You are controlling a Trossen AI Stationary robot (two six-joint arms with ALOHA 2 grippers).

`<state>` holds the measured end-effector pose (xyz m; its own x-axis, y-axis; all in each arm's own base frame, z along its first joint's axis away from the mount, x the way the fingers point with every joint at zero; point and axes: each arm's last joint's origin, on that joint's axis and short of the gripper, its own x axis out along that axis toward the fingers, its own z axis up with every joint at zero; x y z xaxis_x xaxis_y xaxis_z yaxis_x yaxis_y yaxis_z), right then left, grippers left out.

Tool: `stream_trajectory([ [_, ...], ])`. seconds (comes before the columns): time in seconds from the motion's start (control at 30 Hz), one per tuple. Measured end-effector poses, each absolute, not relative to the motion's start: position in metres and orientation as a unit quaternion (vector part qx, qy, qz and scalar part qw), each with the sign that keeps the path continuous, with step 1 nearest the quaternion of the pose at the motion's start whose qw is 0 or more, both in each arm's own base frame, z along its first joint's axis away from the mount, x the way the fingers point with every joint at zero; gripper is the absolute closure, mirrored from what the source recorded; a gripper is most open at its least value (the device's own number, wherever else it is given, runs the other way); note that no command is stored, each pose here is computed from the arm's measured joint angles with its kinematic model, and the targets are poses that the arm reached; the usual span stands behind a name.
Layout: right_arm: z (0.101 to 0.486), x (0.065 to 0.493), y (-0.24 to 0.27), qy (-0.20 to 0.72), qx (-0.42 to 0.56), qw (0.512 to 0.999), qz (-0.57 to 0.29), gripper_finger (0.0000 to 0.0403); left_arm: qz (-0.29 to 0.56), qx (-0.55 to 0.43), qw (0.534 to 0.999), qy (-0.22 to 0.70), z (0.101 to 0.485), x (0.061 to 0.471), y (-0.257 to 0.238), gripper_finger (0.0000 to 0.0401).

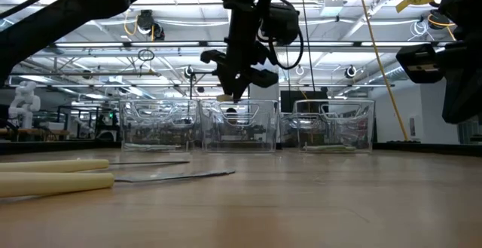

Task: Sort silverware by color (type)
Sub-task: Put the yellow knife into the middle transparent bin

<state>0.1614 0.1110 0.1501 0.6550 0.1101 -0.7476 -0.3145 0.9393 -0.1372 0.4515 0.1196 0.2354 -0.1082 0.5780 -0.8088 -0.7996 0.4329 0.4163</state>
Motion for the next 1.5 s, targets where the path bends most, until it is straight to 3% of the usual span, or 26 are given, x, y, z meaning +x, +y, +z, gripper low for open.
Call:
stream_trajectory([
  [0.6,0.149,0.161,0.111,0.404,-0.119,0.9,0.112,0.0401,0.488,-0.14,0.648,0.568,0.211,0.456,0.133,0.032],
  [0.73,0.149,0.161,0.11,0.406,-0.119,0.899,0.112,0.0401,0.485,-0.135,0.65,0.569,0.208,0.458,0.134,0.0319],
  [0.97,0.149,0.16,0.11,0.409,-0.118,0.898,0.11,0.0401,0.497,-0.123,0.65,0.561,0.209,0.458,0.134,0.0285],
  [1.5,0.149,0.16,0.11,0.409,-0.118,0.898,0.11,0.0401,0.525,-0.067,0.655,0.54,0.211,0.461,0.123,0.0278],
])
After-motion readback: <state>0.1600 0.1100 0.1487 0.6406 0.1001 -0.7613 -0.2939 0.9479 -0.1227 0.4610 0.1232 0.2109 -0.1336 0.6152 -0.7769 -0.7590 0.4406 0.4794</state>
